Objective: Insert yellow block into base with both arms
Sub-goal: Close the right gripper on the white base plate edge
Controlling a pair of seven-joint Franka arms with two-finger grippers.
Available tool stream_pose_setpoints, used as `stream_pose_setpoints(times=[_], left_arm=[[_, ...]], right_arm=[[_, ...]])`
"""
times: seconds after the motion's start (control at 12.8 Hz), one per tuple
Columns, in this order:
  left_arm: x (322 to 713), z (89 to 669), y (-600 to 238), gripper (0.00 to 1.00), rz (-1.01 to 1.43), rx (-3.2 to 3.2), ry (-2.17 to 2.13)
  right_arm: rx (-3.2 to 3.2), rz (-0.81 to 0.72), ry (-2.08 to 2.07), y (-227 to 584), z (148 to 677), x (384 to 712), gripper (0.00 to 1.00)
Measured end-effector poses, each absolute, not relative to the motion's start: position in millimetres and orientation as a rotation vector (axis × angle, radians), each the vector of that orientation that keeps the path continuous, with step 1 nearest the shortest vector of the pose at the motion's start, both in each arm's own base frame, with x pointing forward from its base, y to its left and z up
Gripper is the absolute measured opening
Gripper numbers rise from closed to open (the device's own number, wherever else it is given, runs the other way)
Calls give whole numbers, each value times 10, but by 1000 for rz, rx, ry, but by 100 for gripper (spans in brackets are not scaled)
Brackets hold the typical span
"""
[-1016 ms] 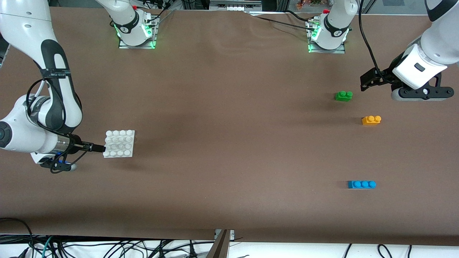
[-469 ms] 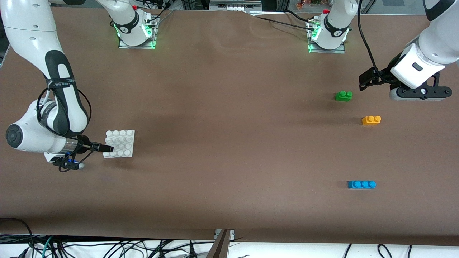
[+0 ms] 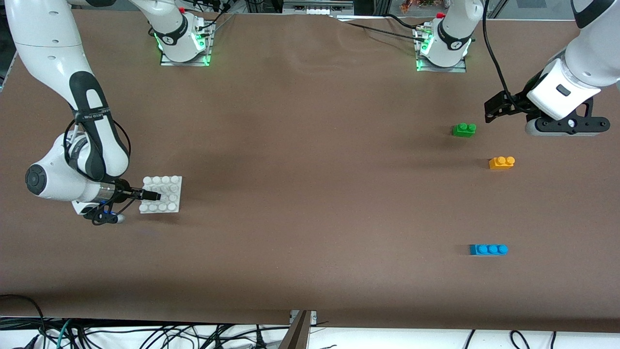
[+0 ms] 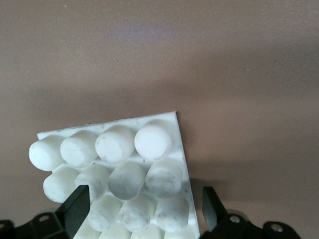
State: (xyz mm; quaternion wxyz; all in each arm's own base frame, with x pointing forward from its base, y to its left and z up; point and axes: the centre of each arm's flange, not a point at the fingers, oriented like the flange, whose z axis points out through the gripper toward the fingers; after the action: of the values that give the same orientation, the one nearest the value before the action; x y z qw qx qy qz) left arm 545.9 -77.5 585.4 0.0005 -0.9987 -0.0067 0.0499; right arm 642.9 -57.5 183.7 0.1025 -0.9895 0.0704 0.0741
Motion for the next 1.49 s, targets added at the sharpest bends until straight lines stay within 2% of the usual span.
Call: stream_pose_setpoints(times=[1.02,1.25,1.41,1.49], left_arm=[[5420,5857,-877,100,181,-3132,9],[5419,5857,-877,100,183,-3132,9],[5417,5856,-877,100,185,-3131,9],[5417,5855,-877,100,186,-3131,9]], right_arm=[[-2906,241,102,-689,1797,6366,99],[-2905,243,97,-685,1795,6364,95],[-2901,247,93,-670,1793,6362,78],[-2899,251,89,-660,1790,6360,78]])
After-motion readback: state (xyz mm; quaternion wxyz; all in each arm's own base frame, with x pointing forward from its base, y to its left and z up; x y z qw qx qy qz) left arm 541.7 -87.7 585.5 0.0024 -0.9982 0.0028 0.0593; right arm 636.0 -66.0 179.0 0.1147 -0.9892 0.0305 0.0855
